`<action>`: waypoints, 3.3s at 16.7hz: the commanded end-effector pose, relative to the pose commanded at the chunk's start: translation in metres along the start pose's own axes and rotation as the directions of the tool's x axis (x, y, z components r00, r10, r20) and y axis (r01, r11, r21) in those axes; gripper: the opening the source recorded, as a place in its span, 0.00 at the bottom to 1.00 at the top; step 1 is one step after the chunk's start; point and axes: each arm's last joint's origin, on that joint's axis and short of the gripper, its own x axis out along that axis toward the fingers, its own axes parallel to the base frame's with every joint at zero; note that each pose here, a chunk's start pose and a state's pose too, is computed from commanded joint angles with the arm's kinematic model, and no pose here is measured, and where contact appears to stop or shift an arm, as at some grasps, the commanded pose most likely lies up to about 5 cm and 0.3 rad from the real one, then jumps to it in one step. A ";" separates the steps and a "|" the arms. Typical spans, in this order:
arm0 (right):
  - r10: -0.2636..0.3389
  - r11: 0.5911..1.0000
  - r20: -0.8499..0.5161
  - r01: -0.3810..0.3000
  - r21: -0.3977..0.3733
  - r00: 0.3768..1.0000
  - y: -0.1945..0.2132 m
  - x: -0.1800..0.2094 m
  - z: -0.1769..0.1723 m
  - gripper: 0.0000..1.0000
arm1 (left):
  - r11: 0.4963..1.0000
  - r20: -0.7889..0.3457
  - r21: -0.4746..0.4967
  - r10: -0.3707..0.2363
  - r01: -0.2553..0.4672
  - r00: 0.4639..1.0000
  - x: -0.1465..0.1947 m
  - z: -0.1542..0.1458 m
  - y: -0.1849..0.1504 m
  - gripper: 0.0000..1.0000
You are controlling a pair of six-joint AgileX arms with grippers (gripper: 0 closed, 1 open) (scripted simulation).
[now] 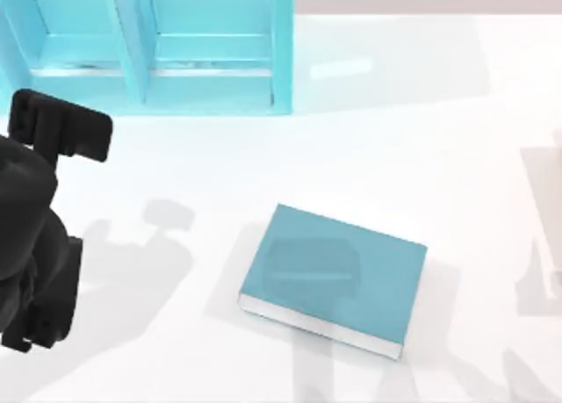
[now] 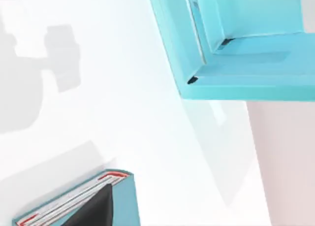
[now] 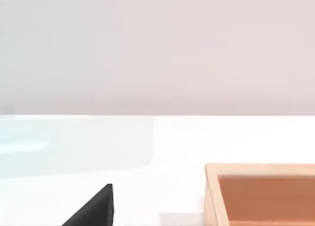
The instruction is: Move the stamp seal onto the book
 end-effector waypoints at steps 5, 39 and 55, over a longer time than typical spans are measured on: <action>0.000 1.000 0.000 0.000 0.000 1.000 0.000 0.000 0.000 1.00 | 0.868 0.064 0.427 -0.310 0.255 0.948 -0.013 0.050 0.040 1.00; -0.151 0.987 -0.736 0.061 -0.149 0.659 -0.043 0.091 0.114 1.00 | 0.296 0.258 0.948 -0.494 -0.119 0.830 0.036 0.073 0.137 1.00; -0.003 1.000 -1.000 0.009 -0.003 0.007 -0.145 0.229 0.082 1.00 | 0.296 0.258 0.948 -0.494 -0.119 0.830 0.036 0.073 0.137 1.00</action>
